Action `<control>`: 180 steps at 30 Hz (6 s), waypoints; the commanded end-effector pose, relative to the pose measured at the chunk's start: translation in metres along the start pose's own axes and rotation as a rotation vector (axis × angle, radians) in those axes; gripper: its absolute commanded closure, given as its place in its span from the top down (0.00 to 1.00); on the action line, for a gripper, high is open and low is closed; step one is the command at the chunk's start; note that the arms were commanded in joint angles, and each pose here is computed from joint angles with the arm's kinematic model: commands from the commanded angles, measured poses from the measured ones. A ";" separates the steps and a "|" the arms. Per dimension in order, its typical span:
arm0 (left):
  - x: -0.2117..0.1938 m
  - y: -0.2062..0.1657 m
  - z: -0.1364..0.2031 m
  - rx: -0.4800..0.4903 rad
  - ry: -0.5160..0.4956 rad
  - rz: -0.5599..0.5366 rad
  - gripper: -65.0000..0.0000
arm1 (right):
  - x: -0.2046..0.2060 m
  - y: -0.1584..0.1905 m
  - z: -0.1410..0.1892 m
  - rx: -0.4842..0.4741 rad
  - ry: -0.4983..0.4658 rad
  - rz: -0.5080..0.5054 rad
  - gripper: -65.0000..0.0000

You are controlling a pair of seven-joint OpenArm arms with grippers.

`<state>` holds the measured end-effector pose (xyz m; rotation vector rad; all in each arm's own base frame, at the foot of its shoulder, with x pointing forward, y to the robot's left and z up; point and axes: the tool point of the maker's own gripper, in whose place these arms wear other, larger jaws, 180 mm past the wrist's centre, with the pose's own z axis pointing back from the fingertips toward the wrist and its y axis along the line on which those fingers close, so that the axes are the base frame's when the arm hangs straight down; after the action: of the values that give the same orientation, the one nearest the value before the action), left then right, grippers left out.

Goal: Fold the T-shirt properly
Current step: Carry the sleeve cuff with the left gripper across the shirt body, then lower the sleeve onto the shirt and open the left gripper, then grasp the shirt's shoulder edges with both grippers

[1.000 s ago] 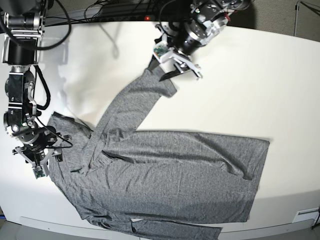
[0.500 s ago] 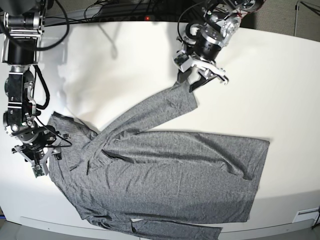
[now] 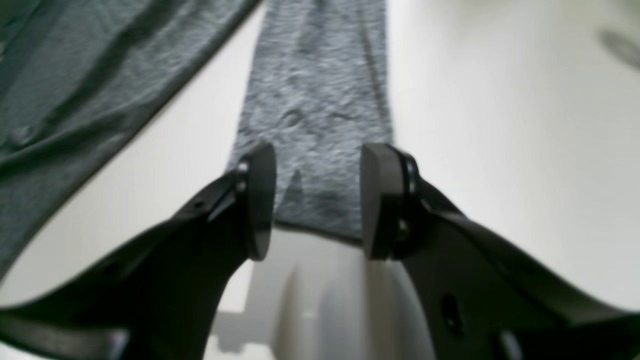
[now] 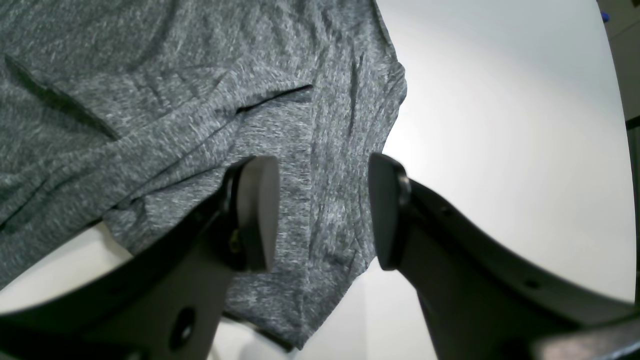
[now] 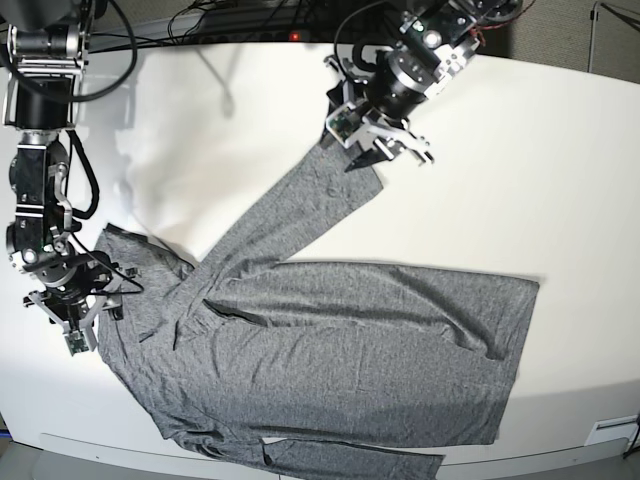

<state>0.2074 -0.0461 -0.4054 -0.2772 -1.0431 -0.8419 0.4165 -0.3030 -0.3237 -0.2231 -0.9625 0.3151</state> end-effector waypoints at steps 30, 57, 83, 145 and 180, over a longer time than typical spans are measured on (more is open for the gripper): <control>-0.035 -0.014 -0.024 -0.027 0.059 -0.056 0.00 | 0.021 -0.016 0.004 -0.037 -0.051 0.003 0.44; 0.111 0.137 -0.035 0.327 -0.064 -0.175 0.00 | 0.017 -0.016 0.004 -0.035 -0.034 0.000 0.44; 0.097 0.326 -0.061 0.569 0.138 -0.277 0.00 | 0.018 -0.025 0.005 -0.084 -0.041 -0.030 0.44; 0.060 0.364 -0.081 0.521 0.167 -0.578 0.26 | 0.022 0.042 -0.036 0.052 -0.050 -0.227 0.44; -0.059 0.293 -0.076 0.481 0.284 -0.115 0.27 | -0.065 0.058 -0.047 0.076 0.139 -0.291 0.44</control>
<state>0.4496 0.1318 -0.4478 0.2981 -0.9687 -0.6890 0.4025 -0.2662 -0.4312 -0.0133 -0.8084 0.0644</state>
